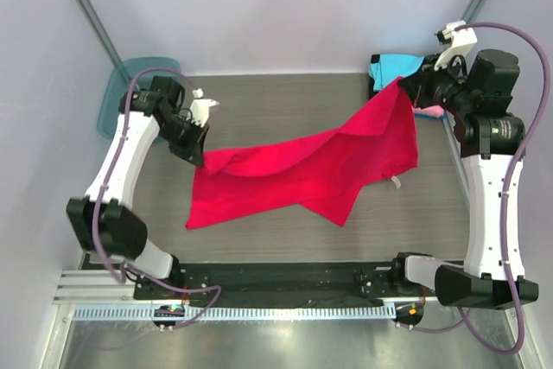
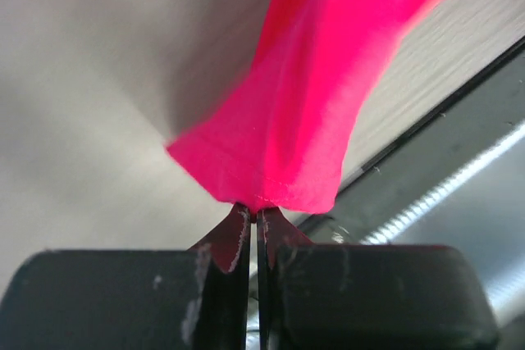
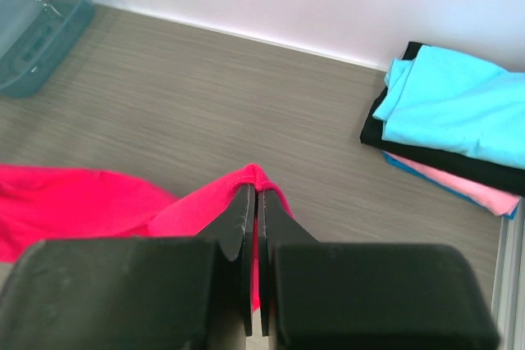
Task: Fold and stack the t-shirts
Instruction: Flatten the tshirt out
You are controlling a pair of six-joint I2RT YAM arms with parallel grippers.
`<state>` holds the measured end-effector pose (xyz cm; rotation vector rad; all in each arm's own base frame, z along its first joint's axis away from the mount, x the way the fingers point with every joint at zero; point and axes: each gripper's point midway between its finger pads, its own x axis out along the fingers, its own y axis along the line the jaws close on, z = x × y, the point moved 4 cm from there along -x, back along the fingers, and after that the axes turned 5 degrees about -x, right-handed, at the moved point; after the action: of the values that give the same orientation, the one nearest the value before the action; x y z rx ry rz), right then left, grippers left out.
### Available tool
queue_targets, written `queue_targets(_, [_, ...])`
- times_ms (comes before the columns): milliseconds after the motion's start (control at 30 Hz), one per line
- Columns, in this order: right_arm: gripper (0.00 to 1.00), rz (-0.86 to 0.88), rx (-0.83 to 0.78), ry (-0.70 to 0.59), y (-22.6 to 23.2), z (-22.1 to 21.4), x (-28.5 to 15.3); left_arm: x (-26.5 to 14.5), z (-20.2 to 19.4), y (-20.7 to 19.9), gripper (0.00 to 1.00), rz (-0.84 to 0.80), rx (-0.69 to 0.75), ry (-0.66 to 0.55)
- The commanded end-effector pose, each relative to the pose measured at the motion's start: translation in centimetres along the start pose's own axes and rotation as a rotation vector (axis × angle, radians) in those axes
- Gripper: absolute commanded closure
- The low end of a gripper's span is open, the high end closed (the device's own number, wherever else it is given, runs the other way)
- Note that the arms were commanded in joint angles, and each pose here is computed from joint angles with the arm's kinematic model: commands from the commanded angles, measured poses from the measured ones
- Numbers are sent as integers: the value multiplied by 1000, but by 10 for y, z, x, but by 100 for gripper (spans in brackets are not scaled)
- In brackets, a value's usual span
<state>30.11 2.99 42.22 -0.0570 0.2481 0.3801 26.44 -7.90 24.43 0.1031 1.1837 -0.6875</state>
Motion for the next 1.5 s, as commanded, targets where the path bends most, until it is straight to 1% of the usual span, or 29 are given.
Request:
queue_targets(0, [99, -4, 1, -58, -9, 11, 18, 31, -3, 29, 100, -95, -270, 98])
queue_targets(33, [99, -3, 2, -57, -12, 12, 22, 31, 20, 32, 100, -124, -299, 42])
queue_targets(67, [99, -21, -10, -76, -15, 22, 22, 0, 63, 30, 100, -131, -219, -115])
queue_targets(133, [99, -34, -28, -74, -22, 27, 29, -20, 92, 29, 100, -138, -147, -205])
queue_targets(167, [99, -45, -44, -92, -24, 36, 28, -32, 105, 32, 100, -100, -113, -261])
queue_targets(200, [99, -56, -37, -75, -31, 33, 38, -51, 130, 40, 100, -41, -56, -381])
queue_targets(233, [99, -62, -33, -72, -33, 35, 41, -56, 139, 57, 100, 55, -89, -423])
queue_targets(267, [99, -63, -29, -67, -36, 34, 46, -47, 149, 78, 100, 122, -195, -415])
queue_targets(300, [99, -57, -9, -50, -38, 29, 53, -24, 142, 90, 100, 148, -208, -321])
queue_targets(333, [99, -48, 1, -44, -37, 27, 56, 1, 110, 89, 100, 112, -250, -115])
queue_targets(400, [99, -34, 7, -31, -36, 22, 59, 51, 54, 77, 100, -73, -288, 165])
queue_targets(433, [99, -38, 5, -20, -37, 18, 59, 51, 32, 56, 100, -167, -301, 285])
queue_targets(500, [99, -42, 1, 3, -36, 8, 57, 52, 1, 40, 100, -220, -245, 388])
queue_targets(533, [99, -39, 4, 4, -36, 8, 57, 48, -4, 36, 100, -226, -217, 386])
queue_targets(567, [99, -32, 7, 15, -34, 2, 57, 47, -11, 35, 100, -184, -152, 427])
queue_targets(667, [99, 3, 16, 6, -27, 3, 53, 36, -6, 26, 100, -119, 55, 423])
queue_targets(733, [99, 20, -7, -49, -23, 24, 46, 15, 28, 19, 100, -139, 109, 240])
queue_targets(767, [99, 23, -7, -63, -23, 30, 47, -17, 66, 14, 100, -106, 193, 46])
queue_targets(800, [99, 14, -13, -78, -25, 37, 47, -30, 93, 8, 100, -128, 120, -100])
queue_targets(867, [99, -16, -16, -97, -31, 47, 50, -30, 136, 43, 100, -54, -13, -223])
queue_targets(900, [99, -32, -2, -70, -39, 39, 61, -13, 133, 55, 100, -59, -96, -156])
queue_targets(933, [99, -37, 6, -56, -42, 36, 67, 36, 121, 82, 100, -32, -188, 0])
queue_targets(967, [99, -40, 13, -38, -45, 30, 73, 61, 103, 91, 100, -16, -196, 127])
queue_targets(1000, [99, -30, 17, -17, -47, 23, 81, 95, 66, 92, 100, -62, -243, 329])
queue_targets(1100, [99, 0, 29, 13, -45, 14, 86, 114, 17, 66, 100, -220, -209, 478])
queue_targets(1167, [99, 9, 31, 21, -43, 10, 85, 99, 15, 50, 100, -227, -136, 425])
queue_targets(1267, [99, 33, 38, 24, -38, 7, 84, 80, 11, 33, 100, -266, -58, 434])
queue_targets(1367, [99, 39, 30, 11, -36, 11, 81, 60, 18, 37, 100, -187, -2, 390])
queue_targets(1467, [99, 37, 16, -18, -34, 21, 73, 36, 36, 37, 100, -134, 59, 283])
